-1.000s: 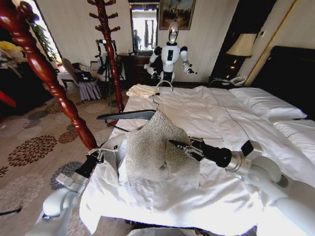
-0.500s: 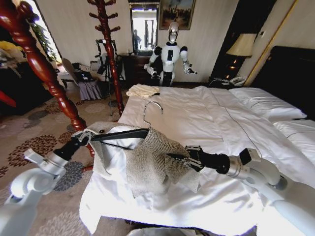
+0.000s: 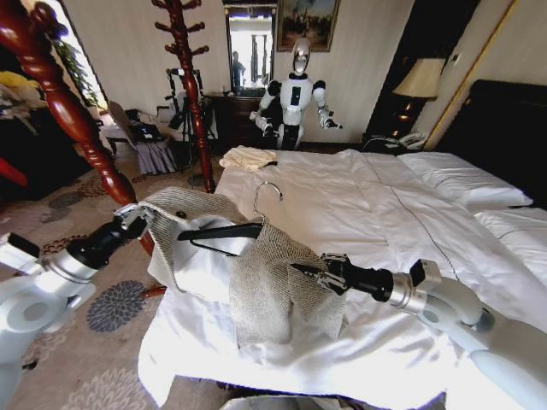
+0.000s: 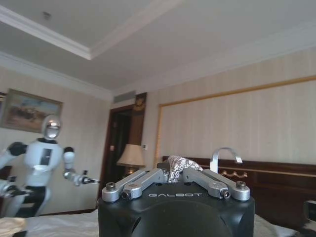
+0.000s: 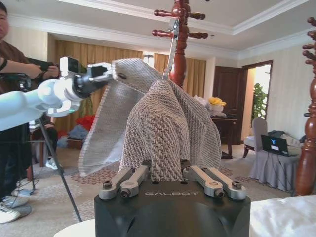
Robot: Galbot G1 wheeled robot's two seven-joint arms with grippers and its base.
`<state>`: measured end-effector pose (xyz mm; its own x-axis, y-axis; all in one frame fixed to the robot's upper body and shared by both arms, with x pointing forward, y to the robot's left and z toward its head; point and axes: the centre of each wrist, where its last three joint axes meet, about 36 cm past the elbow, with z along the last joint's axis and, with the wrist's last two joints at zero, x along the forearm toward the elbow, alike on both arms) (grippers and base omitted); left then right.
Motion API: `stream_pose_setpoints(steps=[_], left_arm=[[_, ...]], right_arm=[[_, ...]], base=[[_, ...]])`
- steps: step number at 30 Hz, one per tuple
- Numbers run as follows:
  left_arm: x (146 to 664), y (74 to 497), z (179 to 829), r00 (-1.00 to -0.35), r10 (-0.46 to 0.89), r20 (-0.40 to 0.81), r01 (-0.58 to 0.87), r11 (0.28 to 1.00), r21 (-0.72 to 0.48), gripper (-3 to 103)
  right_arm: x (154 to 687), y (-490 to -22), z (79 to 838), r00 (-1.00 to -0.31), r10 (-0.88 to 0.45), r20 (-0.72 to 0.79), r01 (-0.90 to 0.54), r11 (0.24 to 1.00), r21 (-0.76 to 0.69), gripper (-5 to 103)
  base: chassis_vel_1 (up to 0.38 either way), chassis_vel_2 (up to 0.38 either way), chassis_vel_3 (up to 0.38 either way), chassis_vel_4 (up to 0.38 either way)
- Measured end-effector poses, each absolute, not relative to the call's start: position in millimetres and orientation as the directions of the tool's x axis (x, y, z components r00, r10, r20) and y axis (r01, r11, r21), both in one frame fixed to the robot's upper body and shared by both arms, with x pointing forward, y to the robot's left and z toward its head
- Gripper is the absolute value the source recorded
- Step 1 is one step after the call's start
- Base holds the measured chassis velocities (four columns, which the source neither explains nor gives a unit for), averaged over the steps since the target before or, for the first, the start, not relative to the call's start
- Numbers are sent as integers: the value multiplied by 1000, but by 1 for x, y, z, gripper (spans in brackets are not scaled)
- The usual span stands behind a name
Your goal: Pick up the clothes from the bed and hang them on the clothes hanger.
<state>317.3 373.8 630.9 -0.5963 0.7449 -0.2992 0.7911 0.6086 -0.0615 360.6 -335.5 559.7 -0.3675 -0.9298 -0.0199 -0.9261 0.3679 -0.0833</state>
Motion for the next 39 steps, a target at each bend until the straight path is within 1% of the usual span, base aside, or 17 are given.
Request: stream_pose_setpoints(steps=[4,6,8,11,13,14,16,18,19,21,26,30,31,34,37,38,39], left_arm=[[304,358,629,-541,794,-278,828,561,-6,0],[292,347,620,-501,835,-226,850,525,53,0],[289,345,617,-495,843,-212,853,518,68,0],[275,337,607,-456,880,-131,869,472,150,0],[275,337,607,-456,880,-131,869,472,150,0],[273,341,603,-459,885,-80,863,465,199,0],[278,352,598,-501,864,-46,838,498,225,0],[280,355,597,-515,856,-40,829,510,229,0],[286,367,595,-553,833,-29,805,543,240,0],[288,373,595,-565,825,-23,796,552,250,0],[288,374,596,-557,830,-1,797,535,279,0],[283,371,593,-511,858,59,821,467,328,0],[283,371,593,-511,858,59,821,467,328,0],[283,369,590,-487,869,86,833,432,344,0],[285,372,587,-512,855,83,820,458,343,0],[291,378,581,-600,798,51,762,552,340,0],[293,380,578,-642,766,27,729,599,332,0]], right_arm=[[361,-336,559,-386,-922,-25,-919,387,-76,21],[362,-336,560,-400,-916,-37,-913,402,-64,21],[362,-336,560,-404,-914,-40,-912,406,-62,21],[364,-338,561,-422,-905,-47,-904,424,-58,21],[364,-338,561,-422,-905,-47,-904,424,-58,21],[365,-339,562,-427,-903,-49,-901,429,-61,21],[366,-340,563,-427,-903,-53,-901,430,-64,21],[366,-341,564,-427,-903,-54,-901,430,-65,21],[366,-341,564,-428,-902,-54,-900,431,-67,21],[365,-340,564,-436,-898,-54,-896,439,-66,21],[364,-340,565,-464,-884,-65,-881,468,-68,21],[366,-342,568,-560,-823,-90,-823,566,-55,21],[366,-342,568,-560,-823,-90,-823,566,-55,21],[366,-342,570,-615,-776,-138,-785,620,12,21],[365,-340,570,-619,-769,-160,-783,621,43,21],[363,-337,570,-610,-773,-174,-790,610,63,21],[363,-336,569,-603,-779,-174,-796,602,63,21]], base=[[0,0,0,0],[0,0,0,0],[0,0,0,0],[0,0,0,0],[0,0,0,0],[0,0,0,0],[0,0,0,0],[0,0,0,0],[0,0,0,0],[0,0,0,0],[0,0,0,0],[0,0,0,0],[0,0,0,0],[0,0,0,0],[0,0,0,0],[0,0,0,0],[0,0,0,0]])
